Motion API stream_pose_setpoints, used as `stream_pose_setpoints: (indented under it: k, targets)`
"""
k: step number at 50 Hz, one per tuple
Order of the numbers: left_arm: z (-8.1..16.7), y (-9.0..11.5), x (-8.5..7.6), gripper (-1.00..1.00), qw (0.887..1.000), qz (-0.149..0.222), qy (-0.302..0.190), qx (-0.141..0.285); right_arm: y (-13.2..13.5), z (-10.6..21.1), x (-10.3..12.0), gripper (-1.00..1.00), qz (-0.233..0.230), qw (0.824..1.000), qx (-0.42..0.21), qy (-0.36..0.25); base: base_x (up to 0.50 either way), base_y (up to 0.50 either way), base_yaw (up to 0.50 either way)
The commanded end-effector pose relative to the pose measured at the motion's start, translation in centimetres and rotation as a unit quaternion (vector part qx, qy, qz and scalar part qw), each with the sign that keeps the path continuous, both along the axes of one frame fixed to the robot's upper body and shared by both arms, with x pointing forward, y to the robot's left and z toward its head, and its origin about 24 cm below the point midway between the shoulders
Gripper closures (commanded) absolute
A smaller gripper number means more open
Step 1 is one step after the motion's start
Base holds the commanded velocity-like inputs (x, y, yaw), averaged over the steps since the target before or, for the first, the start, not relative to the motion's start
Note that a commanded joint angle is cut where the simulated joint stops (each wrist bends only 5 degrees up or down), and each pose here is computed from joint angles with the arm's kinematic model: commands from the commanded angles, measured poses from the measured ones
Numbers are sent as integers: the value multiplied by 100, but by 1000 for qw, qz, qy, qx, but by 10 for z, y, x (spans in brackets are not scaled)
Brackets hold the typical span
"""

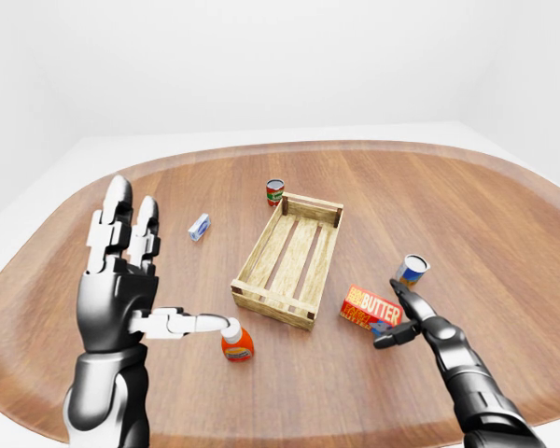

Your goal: Pick up the butter and put it in the tray.

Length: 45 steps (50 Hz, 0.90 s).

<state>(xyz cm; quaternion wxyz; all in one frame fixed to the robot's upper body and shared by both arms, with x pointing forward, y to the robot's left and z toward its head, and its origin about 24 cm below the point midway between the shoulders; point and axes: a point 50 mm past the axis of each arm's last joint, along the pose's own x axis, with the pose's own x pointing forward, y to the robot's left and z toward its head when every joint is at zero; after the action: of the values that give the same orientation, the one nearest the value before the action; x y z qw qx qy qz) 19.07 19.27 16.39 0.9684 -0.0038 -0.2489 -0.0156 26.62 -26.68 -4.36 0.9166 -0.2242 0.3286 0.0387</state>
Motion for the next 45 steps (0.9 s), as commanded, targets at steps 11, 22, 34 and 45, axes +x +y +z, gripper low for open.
stream_pose_setpoints:
  k: [11,22,34,45]
  targets:
    - [-2,-1,1,-100,1000,-1,5,1,1,-21,-11,-100,-13,999,4,44,0,0,0]
    - [-3,-1,2,-100,1000,-1,7,1,4,-22,-10,100,-8,999,7,45,0,0,0]
    - [-1,0,1,-100,1000,2,2,0,6,-20,-9,100,-3,999,6,43,0,0,0]
    - [-3,-1,0,-100,1000,0,7,1,6,-5,-7,100,3,1000,15,-1,0,0,0]
